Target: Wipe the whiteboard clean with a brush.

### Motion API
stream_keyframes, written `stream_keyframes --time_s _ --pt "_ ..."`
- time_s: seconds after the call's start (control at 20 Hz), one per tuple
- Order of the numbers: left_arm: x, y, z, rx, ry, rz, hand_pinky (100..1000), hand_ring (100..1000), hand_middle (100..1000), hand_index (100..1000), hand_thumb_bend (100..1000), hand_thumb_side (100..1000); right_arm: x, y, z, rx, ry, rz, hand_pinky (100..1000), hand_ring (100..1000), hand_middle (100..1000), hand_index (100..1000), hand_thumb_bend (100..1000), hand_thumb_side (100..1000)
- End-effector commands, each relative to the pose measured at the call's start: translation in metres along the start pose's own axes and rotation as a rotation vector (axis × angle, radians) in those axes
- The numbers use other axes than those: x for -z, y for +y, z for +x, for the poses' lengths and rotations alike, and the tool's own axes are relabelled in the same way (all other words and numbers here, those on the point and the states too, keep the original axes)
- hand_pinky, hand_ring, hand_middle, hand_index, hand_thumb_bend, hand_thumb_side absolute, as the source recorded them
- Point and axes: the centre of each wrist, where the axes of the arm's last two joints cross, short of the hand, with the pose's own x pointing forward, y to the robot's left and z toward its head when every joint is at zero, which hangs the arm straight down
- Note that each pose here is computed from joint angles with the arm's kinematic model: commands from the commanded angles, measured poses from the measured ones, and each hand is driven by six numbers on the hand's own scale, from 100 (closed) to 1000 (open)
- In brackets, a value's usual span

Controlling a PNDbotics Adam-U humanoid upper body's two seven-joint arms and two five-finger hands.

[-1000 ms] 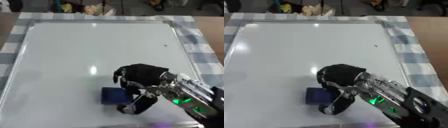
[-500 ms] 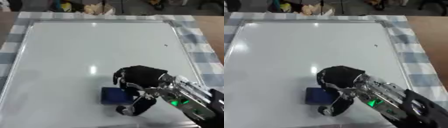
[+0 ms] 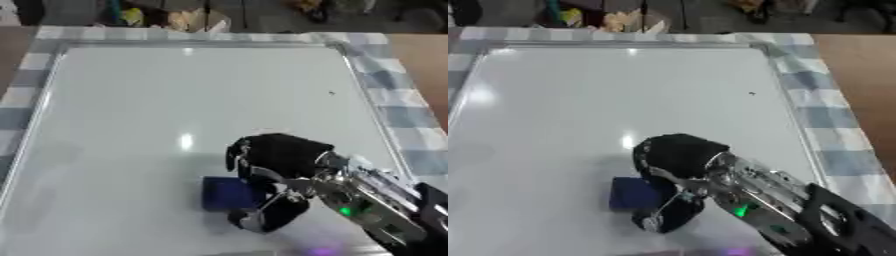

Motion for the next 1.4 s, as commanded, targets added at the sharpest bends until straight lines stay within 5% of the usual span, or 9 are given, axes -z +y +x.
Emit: stream_keyframes --time_s 0.05,1.4 --pt "0.005 0.001 0.005 0.004 -0.022 -0.012 435 585 554 737 141 983 -0.001 -0.003 -0.002 -0.016 0.013 -0.023 694 871 693 105 330 407" --pt "0.005 -0.001 0.005 -0.003 -0.016 -0.020 424 584 552 734 139 983 0.012 0.012 -0.008 0.000 0.020 -0.006 675 860 667 101 318 341"
